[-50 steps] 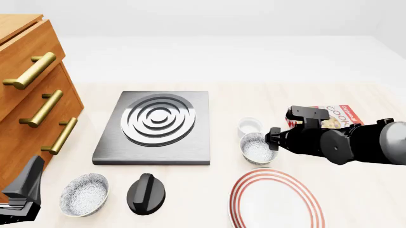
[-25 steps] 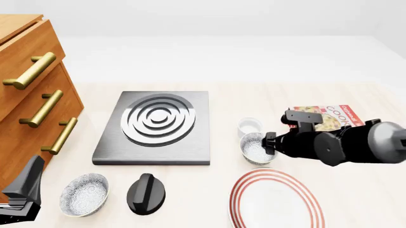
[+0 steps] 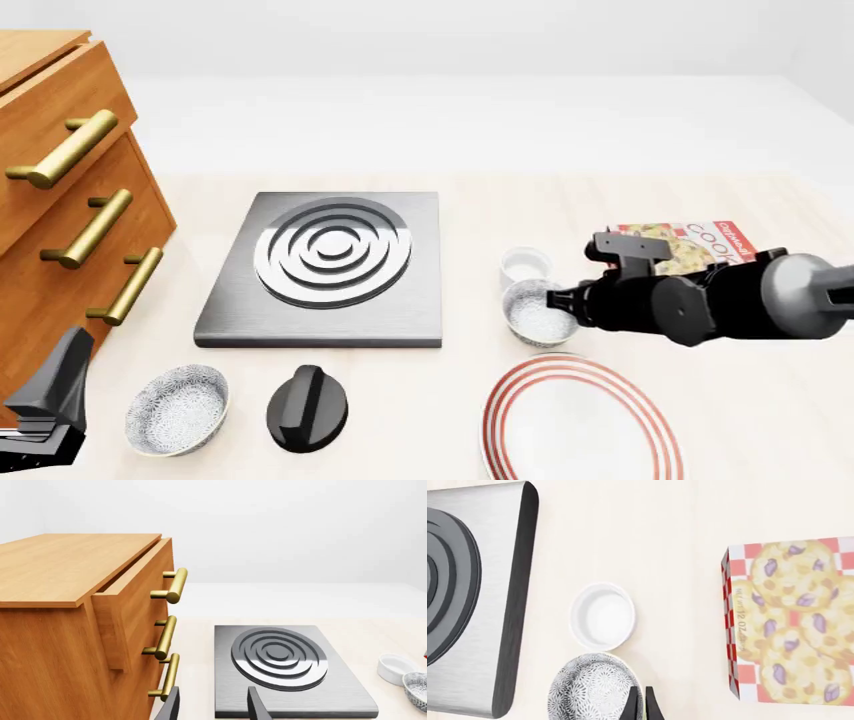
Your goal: Pick the akita bowl between the plate and the ramekin and place it on the plate.
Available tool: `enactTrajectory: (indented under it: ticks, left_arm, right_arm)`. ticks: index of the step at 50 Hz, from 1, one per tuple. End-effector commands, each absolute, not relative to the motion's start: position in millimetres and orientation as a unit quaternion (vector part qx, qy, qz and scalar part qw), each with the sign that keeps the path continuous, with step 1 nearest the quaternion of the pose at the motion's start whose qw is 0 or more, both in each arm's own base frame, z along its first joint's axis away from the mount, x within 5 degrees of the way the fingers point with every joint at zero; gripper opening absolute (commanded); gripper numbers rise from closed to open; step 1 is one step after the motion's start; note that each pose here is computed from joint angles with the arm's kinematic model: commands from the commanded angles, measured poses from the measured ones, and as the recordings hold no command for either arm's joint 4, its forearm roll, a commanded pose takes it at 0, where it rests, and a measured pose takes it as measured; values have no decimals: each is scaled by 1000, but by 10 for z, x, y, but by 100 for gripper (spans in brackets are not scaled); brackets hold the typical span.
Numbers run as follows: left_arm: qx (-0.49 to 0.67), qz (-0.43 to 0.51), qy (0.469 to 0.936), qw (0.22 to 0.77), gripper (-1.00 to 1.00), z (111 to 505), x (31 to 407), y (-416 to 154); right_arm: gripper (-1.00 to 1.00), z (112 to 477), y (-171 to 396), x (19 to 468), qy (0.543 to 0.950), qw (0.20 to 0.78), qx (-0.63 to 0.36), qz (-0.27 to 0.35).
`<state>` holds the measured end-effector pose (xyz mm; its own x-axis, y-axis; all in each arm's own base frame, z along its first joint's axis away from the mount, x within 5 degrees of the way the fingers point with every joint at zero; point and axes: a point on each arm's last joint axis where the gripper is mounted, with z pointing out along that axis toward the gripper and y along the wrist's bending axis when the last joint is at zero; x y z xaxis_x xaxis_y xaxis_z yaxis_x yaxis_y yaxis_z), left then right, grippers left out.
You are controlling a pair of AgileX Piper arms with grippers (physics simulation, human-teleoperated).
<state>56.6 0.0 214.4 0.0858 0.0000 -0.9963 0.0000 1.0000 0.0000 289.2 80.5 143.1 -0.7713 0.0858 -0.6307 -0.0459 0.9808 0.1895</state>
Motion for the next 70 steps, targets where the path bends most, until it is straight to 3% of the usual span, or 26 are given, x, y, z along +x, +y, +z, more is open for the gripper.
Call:
enactTrajectory:
  ticks: [1,14,25,33,60,70]
  left_arm:
    - [0,0,676,737,100,2144,566,0]
    - [0,0,676,737,100,2144,566,0]
    - [0,0,676,737,100,2144,566,0]
    - [0,0,676,737,100,2144,566,0]
    - [0,0,676,737,100,2144,566,0]
    - [0,0,676,737,100,2144,566,0]
  right_arm:
    - [-100,1369,853,2874,939,329,-4,96]
    - [-100,1500,802,2840,935,343,-8,94]
    - [-100,2224,676,2589,909,404,-12,100]
    - [-100,2241,712,2558,908,406,-20,104]
    - [-100,2888,971,2075,890,422,-65,162]
    - [-100,2972,913,1904,889,423,-93,151]
